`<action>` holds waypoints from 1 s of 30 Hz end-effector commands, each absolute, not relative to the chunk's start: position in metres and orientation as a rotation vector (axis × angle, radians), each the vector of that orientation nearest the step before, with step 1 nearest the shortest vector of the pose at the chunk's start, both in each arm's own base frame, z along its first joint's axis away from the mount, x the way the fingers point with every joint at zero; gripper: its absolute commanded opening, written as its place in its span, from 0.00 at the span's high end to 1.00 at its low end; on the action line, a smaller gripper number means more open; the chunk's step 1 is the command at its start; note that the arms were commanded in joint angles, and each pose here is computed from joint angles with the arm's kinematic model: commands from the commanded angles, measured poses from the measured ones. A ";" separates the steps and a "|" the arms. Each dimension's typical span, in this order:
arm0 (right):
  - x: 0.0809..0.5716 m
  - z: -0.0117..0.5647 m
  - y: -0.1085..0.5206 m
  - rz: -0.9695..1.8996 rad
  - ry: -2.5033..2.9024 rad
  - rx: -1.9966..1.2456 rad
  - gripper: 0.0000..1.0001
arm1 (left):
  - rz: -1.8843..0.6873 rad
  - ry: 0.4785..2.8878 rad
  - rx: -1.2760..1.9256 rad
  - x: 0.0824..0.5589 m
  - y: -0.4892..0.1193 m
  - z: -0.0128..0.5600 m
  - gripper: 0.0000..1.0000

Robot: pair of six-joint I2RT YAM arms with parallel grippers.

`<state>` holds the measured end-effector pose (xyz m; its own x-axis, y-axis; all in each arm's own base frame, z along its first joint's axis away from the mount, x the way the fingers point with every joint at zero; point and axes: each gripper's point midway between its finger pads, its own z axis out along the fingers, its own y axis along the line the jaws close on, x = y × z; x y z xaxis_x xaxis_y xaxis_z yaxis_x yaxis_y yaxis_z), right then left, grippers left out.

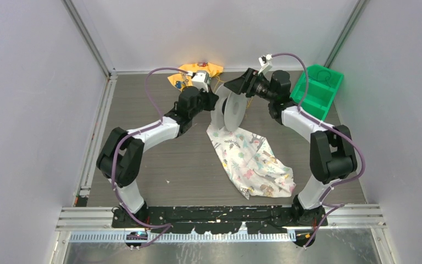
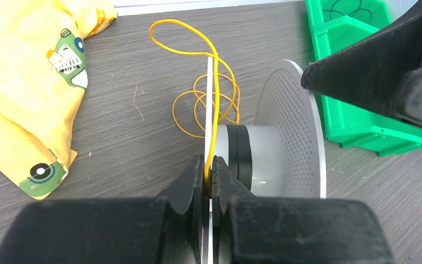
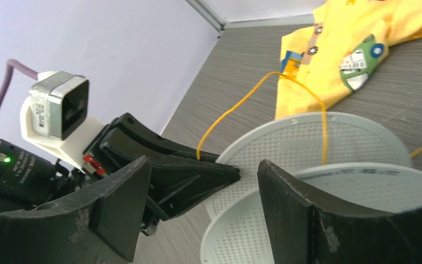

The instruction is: Wrap the cables

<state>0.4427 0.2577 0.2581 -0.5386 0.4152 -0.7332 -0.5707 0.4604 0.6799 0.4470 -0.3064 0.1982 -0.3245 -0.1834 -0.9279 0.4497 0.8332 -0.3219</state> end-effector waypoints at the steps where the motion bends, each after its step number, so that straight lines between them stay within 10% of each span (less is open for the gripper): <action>1: 0.441 0.262 0.238 1.189 1.805 -0.125 0.24 | -0.704 1.638 0.229 0.440 -0.302 0.265 1.00; 7: 0.455 0.265 0.183 1.002 1.812 0.061 0.00 | -0.688 1.655 0.300 0.428 -0.292 0.288 1.00; 30: 0.419 0.233 0.243 1.040 1.744 -0.329 0.02 | -0.511 1.610 0.906 0.293 -0.199 0.356 1.00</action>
